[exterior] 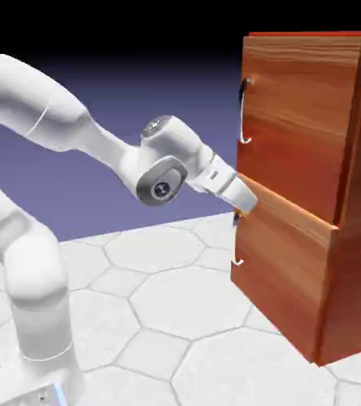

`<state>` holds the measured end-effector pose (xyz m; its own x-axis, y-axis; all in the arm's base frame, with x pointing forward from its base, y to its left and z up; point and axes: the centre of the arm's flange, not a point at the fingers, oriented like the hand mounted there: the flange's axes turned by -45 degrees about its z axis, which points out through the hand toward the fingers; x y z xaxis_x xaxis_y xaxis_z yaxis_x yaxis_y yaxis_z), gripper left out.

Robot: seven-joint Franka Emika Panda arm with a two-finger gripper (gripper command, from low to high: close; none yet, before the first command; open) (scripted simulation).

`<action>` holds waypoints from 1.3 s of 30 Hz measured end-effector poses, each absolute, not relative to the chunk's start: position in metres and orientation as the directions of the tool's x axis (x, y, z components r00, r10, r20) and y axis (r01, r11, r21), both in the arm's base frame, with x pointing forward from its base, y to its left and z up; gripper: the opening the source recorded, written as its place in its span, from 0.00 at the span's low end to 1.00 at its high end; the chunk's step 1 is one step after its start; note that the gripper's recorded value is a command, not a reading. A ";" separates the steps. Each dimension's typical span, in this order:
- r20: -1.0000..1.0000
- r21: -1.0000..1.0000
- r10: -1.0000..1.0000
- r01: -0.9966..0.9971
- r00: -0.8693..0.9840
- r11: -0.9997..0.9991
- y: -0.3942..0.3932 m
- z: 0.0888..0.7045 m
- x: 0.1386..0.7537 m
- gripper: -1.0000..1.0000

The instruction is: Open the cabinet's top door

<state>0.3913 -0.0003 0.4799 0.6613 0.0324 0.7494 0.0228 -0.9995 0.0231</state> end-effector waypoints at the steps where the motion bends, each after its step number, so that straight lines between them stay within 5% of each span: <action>1: 0.762 0.020 0.025 0.016 0.647 -1.000 -0.002 0.488 0.392 0.50; 21: 0.941 -0.026 -0.046 -0.064 0.337 -0.998 0.005 0.609 0.374 0.50; 39: 0.994 -0.023 -0.030 -0.069 0.101 -0.997 0.075 0.635 0.366 0.50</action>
<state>0.3658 0.0754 0.6346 0.1013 -0.0296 0.9944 -0.0686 -0.9974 -0.0227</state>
